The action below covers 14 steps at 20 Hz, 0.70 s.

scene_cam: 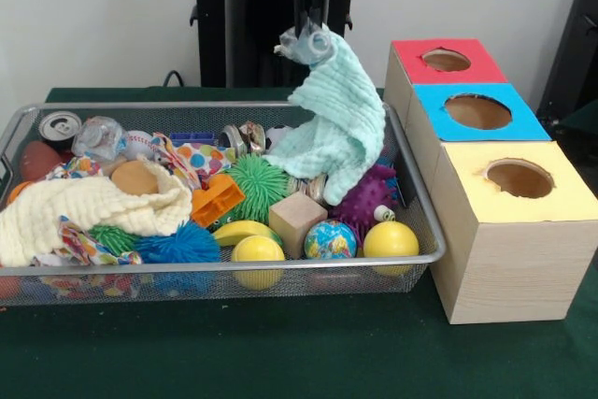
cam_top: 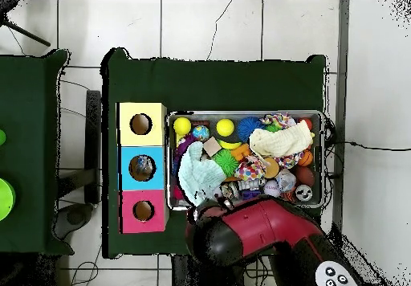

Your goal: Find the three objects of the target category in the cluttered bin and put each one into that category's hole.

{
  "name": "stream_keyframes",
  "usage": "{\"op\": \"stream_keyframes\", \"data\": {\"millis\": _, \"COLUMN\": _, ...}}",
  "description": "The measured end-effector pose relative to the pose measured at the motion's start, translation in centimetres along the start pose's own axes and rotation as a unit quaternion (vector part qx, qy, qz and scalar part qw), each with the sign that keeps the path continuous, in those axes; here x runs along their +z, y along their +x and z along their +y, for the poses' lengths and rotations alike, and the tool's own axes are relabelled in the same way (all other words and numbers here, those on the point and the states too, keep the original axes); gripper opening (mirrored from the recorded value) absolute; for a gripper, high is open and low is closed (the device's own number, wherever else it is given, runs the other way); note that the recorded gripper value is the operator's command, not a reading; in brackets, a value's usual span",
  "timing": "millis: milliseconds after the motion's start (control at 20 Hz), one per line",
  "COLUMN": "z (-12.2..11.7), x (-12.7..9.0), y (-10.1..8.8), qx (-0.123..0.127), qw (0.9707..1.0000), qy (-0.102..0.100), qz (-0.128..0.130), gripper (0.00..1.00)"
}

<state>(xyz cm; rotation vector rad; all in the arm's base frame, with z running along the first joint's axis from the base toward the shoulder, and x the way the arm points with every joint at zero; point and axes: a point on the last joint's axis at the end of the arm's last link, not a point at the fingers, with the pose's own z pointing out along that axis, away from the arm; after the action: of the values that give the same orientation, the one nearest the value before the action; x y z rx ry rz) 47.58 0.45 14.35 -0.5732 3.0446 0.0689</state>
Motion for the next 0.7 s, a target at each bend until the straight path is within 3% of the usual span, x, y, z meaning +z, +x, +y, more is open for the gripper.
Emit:
{"op": "stream_keyframes", "data": {"millis": 450, "z": 1.3, "x": -4.1, "y": -2.5, "qx": 0.046, "qw": 0.9989, "qy": -0.001, "qz": -0.005, "gripper": 0.00}}
{"op": "stream_keyframes", "data": {"millis": 700, "z": 3.2, "x": -4.6, "y": -3.0, "qx": 0.041, "qw": 0.9990, "qy": -0.007, "qz": 0.015, "gripper": 0.00}}
